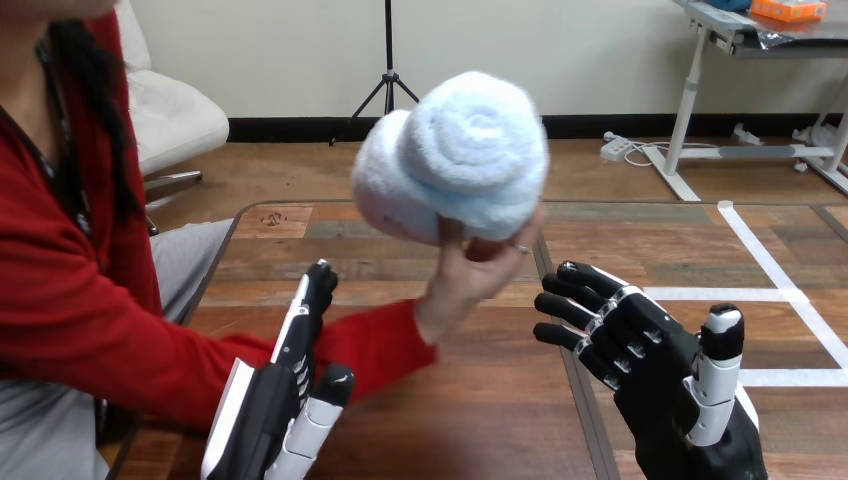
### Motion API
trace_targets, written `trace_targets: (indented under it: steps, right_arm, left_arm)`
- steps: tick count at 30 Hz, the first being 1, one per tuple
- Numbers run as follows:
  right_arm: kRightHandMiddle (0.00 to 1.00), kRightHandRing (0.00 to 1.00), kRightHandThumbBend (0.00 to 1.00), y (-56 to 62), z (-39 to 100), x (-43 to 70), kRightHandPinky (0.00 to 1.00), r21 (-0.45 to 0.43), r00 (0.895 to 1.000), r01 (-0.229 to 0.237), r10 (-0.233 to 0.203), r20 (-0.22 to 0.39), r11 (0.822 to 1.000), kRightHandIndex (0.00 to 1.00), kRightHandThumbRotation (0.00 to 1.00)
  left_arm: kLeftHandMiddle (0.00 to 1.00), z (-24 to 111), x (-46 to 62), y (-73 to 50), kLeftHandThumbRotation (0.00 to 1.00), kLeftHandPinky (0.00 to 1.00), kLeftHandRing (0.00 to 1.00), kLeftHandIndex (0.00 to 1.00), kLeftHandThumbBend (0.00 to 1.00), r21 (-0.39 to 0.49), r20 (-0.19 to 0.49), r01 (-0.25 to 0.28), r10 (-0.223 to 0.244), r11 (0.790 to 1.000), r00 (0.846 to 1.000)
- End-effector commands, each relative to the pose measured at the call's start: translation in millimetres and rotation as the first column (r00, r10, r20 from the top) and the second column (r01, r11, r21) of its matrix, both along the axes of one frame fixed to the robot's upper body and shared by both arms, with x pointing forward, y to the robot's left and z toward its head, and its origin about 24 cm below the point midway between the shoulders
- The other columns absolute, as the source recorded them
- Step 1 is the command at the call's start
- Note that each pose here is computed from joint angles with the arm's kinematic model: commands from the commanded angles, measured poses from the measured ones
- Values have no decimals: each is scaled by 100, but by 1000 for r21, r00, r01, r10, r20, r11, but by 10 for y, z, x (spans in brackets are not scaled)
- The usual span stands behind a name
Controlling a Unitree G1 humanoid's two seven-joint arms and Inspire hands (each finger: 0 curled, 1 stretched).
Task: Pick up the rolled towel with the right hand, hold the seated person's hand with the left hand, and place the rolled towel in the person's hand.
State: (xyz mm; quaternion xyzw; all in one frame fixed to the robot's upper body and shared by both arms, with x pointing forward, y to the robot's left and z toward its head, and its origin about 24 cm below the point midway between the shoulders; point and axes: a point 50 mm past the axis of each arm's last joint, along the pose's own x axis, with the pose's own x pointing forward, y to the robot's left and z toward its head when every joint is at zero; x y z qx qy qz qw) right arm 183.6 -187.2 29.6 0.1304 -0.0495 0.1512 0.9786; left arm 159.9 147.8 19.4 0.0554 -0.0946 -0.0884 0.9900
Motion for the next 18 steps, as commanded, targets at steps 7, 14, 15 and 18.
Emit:
trace_targets:
  steps: [7, 14, 15, 18]
  right_arm:
    - [83, 83, 100, 27, 179, 101, 77, 13, 996, -2, 1, 84, 1000, 83, 100]
    - [86, 87, 100, 27, 169, 106, 82, 3, 997, 9, -10, 83, 1000, 88, 100]
    - [86, 87, 100, 27, 168, 107, 83, 1, 996, 12, -12, 83, 1000, 88, 100]
    - [87, 88, 100, 26, 167, 108, 85, -8, 996, 19, -18, 83, 1000, 89, 100]
  left_arm:
    - [100, 206, 102, -25, 100, 100, 100, 100, 99, -53, 104, 22, -16, 998, 994]
    - [100, 228, 98, -28, 100, 100, 100, 100, 97, -97, 120, 19, -8, 995, 993]
    - [100, 231, 98, -28, 100, 100, 100, 100, 97, -101, 122, 20, -8, 995, 993]
    - [100, 252, 93, -28, 100, 100, 100, 100, 97, -122, 129, 27, -11, 992, 992]
